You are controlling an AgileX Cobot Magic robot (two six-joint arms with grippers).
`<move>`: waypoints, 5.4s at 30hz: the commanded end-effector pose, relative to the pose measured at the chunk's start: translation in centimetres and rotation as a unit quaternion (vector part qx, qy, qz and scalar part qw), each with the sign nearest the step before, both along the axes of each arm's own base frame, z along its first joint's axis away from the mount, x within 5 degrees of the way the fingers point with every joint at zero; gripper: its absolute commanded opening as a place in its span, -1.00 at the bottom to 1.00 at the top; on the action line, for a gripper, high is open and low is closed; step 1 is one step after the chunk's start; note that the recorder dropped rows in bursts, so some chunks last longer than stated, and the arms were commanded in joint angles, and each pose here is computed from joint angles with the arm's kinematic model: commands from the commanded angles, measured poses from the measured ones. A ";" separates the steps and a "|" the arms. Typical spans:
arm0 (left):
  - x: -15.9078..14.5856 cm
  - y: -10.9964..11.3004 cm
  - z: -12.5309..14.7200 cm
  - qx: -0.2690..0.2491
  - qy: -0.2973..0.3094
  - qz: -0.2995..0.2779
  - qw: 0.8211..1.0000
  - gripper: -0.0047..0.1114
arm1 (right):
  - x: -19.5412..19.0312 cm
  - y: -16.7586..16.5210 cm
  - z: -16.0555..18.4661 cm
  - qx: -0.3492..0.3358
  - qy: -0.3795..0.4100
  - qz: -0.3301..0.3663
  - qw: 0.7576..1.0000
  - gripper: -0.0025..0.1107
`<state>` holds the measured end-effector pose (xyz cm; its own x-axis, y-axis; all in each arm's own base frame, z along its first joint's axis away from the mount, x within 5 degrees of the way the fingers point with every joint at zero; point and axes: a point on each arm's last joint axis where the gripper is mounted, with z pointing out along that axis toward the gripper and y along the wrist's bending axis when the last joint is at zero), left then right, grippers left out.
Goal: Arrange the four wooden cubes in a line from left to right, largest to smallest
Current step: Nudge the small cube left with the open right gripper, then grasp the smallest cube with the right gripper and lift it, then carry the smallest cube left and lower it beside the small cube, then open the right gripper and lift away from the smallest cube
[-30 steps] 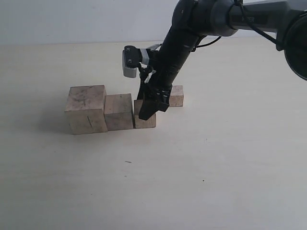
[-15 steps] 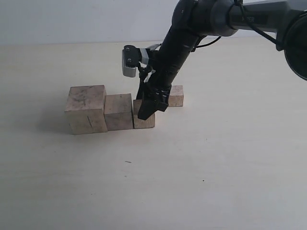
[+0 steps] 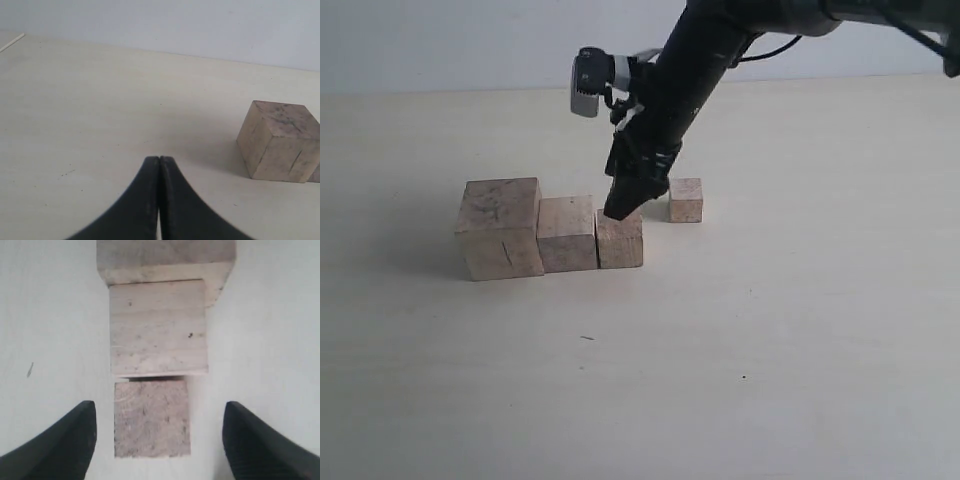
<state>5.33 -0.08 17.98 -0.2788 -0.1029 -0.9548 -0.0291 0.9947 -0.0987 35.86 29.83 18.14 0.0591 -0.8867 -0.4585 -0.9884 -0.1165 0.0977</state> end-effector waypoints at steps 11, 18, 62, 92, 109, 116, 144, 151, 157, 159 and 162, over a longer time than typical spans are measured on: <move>0.0 0.0 0.1 0.002 -0.007 -0.003 1.000 -0.92 | 0.6 -2.5 -1.8 -0.179 0.082 -0.315 0.928 0.07; 0.0 0.0 0.1 0.002 -0.007 -0.003 1.000 -0.92 | 0.7 -2.7 -4.0 -0.212 0.109 -0.387 0.890 0.02; 0.0 0.0 0.1 0.002 -0.007 -0.003 1.000 -0.92 | 1.2 -4.3 2.9 -0.162 0.045 -0.570 0.804 0.02; 0.0 0.0 0.1 0.002 -0.007 -0.003 1.000 -0.92 | 3.1 -3.0 -4.4 -0.160 0.064 -0.616 0.769 -0.32; 0.0 0.0 0.1 0.002 -0.007 -0.003 1.000 -0.92 | 1.3 -5.5 4.7 -0.125 0.001 -0.257 0.958 -0.96; 0.0 0.0 0.1 0.002 -0.007 -0.003 1.000 -0.92 | 1.7 -5.7 4.0 -0.104 -0.055 -0.067 0.991 -0.96; 0.0 0.0 0.1 0.002 -0.007 -0.003 1.000 -0.92 | 0.0 -1.5 -3.5 -0.119 -0.005 0.061 0.991 -0.96; 0.0 0.0 0.1 0.002 -0.007 -0.003 1.000 -0.92 | 0.0 -1.4 -4.2 -0.123 0.008 0.048 0.991 -0.96; 0.0 0.0 0.1 0.002 -0.007 -0.003 1.000 -0.92 | 0.0 -1.4 -4.2 -0.129 0.020 0.014 0.991 -0.86; 0.0 0.0 0.1 0.002 -0.007 -0.003 1.000 -0.92 | 0.0 -1.4 -4.2 -0.131 0.023 0.003 0.991 -0.70; 0.0 0.0 0.1 0.002 -0.007 -0.003 1.000 -0.92 | 0.0 -1.4 -4.2 -0.131 0.023 0.003 0.991 -0.39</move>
<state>5.33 -0.08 17.98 -0.2788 -0.1029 -0.9548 -0.0291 0.9947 -0.0987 35.83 28.41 13.64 0.0660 -0.9761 -0.2069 -0.9803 -0.1021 0.1692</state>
